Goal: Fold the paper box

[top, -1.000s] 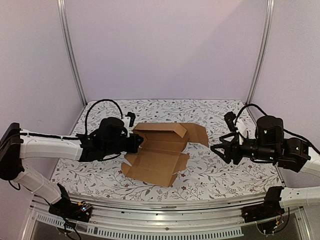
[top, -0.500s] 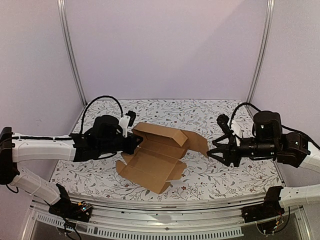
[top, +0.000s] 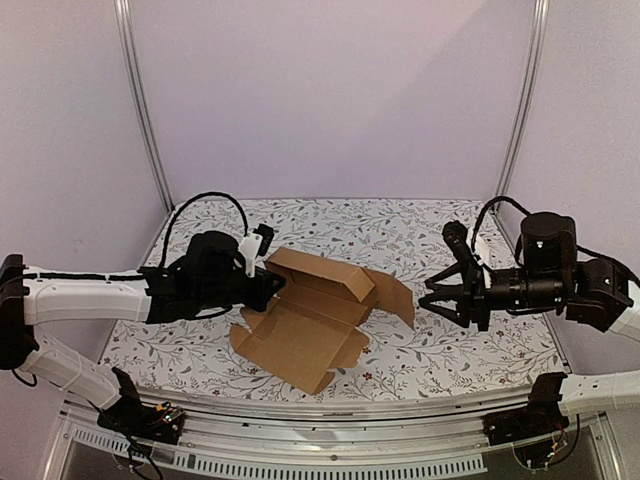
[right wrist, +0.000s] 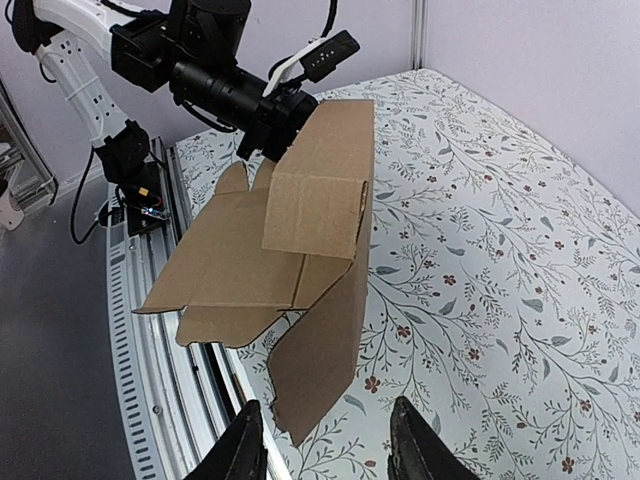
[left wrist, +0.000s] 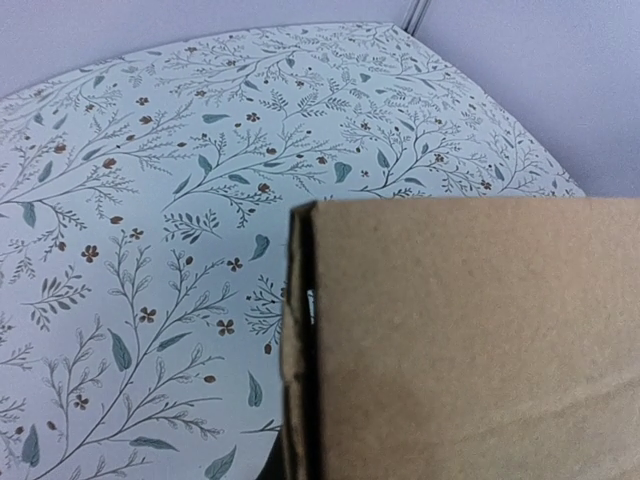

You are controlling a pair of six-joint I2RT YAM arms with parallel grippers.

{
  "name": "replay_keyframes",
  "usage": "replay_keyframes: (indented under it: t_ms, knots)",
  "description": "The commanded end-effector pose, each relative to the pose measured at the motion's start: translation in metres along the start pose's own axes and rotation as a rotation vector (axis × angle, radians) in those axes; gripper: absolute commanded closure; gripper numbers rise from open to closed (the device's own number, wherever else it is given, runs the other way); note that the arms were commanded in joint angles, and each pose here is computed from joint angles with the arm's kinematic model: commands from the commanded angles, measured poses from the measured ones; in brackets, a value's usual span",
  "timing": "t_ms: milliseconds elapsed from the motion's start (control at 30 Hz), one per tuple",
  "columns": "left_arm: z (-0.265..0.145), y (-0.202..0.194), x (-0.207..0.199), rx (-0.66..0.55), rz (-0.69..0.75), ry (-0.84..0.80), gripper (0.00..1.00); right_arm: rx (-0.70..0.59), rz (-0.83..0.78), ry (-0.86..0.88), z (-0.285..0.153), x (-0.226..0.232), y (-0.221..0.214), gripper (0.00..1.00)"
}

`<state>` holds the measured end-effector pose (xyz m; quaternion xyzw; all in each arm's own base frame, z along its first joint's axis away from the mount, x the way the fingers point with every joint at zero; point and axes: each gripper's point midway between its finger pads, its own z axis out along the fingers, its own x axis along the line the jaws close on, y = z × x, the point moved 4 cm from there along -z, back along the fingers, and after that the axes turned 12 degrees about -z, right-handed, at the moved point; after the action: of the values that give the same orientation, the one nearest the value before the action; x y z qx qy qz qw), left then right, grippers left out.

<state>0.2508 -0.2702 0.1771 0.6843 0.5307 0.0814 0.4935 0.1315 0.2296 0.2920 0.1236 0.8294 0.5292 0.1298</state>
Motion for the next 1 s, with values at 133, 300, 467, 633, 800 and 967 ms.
replay_keyframes:
  t_ms: [133,300,467,633,800,967]
  knots:
    - [-0.004,0.002,0.000,0.006,0.009,-0.018,1.00,0.068,0.029,0.067,0.030,0.003,-0.012,0.62]
    - [-0.001,0.000,0.003,0.013,0.001,0.001,1.00,0.064,0.050,0.111,0.044,0.007,-0.011,0.64]
    - [0.000,0.001,0.007,0.003,-0.017,0.027,1.00,0.051,0.055,0.131,0.053,0.011,-0.006,0.64]
    - [0.003,0.002,0.008,-0.006,-0.037,0.044,1.00,0.067,0.059,0.125,0.067,0.012,-0.006,0.63]
    - [0.004,0.004,0.010,-0.012,-0.053,0.060,1.00,0.087,0.069,0.085,0.080,0.007,-0.006,0.62]
    - [0.005,0.003,0.010,-0.014,-0.061,0.070,1.00,0.070,0.078,0.064,0.091,0.007,-0.002,0.62]
